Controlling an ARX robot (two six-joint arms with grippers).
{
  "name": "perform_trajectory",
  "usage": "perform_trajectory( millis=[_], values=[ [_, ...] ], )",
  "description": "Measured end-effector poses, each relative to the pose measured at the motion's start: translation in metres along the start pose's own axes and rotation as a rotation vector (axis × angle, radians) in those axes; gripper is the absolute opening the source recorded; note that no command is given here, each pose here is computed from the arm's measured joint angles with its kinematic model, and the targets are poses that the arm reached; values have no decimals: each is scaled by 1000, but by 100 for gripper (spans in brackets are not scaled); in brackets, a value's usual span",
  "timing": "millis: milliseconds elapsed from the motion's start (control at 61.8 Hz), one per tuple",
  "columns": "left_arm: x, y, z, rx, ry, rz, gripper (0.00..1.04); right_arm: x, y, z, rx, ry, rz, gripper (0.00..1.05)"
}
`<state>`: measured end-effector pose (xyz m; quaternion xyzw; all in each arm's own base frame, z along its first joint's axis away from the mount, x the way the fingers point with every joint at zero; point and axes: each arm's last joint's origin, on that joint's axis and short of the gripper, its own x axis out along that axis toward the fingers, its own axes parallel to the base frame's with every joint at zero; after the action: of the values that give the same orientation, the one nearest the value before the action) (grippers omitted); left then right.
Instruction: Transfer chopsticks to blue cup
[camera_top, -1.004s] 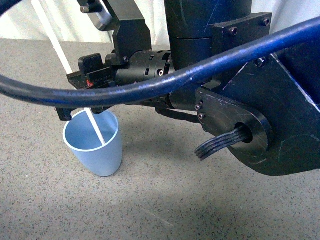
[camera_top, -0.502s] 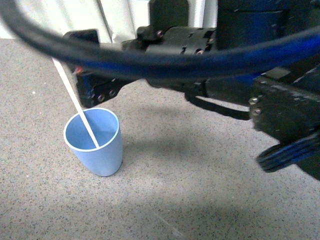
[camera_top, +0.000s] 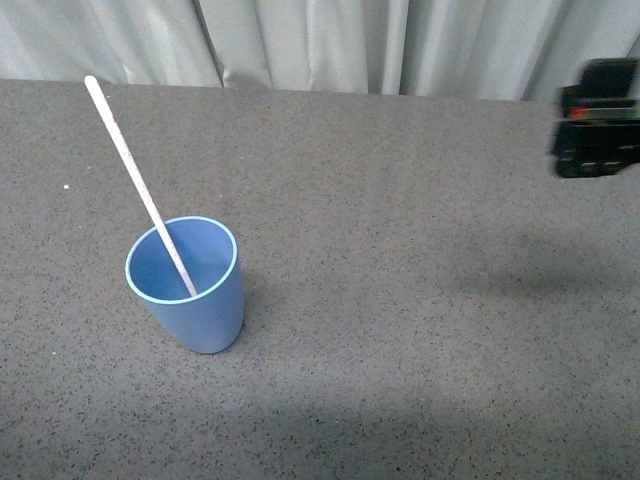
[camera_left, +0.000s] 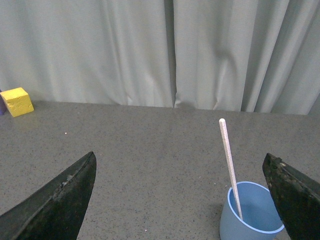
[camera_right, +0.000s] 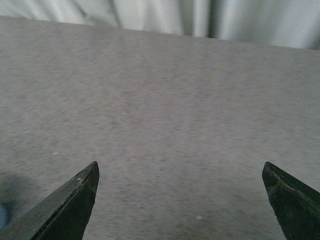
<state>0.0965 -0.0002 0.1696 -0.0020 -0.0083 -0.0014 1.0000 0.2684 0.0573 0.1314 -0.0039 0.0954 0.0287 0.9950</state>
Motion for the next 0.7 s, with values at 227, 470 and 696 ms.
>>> perform_trajectory(
  millis=[227, 470, 696],
  values=[
    [0, 0, 0, 0, 0, 0, 98, -68, -38, 20, 15, -194, -58, 37],
    [0, 0, 0, 0, 0, 1, 98, -99, -51, 11, 8, -176, -57, 1],
    [0, 0, 0, 0, 0, 1, 98, -119, -51, 8, 9, -176, -60, 1]
  ],
)
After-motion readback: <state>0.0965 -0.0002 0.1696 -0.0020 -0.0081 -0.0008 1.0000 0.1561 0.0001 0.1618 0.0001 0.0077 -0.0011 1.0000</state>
